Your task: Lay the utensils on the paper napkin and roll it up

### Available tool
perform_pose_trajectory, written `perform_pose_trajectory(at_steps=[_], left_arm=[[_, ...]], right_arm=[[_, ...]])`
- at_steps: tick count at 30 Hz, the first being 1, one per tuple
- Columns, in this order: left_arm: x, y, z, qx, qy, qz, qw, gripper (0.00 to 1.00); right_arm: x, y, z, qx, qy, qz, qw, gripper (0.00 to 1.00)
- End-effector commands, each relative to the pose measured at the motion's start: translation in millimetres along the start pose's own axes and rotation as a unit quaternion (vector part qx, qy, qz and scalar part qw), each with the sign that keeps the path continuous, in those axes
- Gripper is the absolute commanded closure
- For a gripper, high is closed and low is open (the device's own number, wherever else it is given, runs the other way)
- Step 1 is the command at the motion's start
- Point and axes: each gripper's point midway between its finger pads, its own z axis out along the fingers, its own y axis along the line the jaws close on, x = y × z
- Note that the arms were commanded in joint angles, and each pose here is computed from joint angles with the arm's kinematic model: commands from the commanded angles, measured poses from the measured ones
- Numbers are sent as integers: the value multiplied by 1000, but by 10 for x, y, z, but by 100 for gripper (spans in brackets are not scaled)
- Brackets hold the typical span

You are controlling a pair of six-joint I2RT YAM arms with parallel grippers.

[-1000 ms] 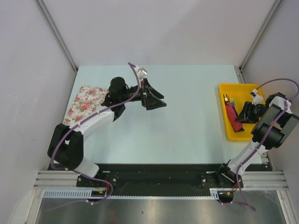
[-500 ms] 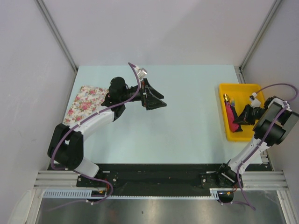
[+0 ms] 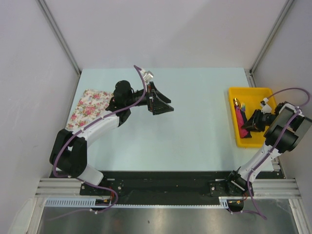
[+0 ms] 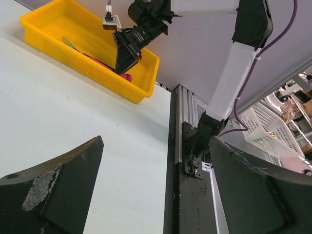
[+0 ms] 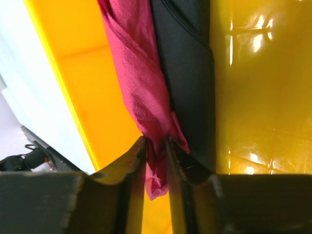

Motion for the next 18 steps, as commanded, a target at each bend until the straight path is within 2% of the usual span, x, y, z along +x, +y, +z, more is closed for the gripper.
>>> perform_pose_trajectory(at_steps=[1,2,8,12,18], left_arm=[[-92,-123,-5,14,-10,19,1000,5],[-92,-123,-5,14,-10,19,1000,5],[-86,-140,-23,11,-11,21,1000,5],[-68,-147,-33,11,-10,20,1000,5],[-74,-143,-37,11,-12,21,1000,5]], right_arm=[[-80,-28,-144,46,-12,-49,998,68],[-109,12,-188,48,-18,-58,997,64],[-283,124,-436,56,-40,-94,993,57],[-318,260,-567,47,-44,-114,991,57],[-140,406,-558,25,-17,-133,991,69]])
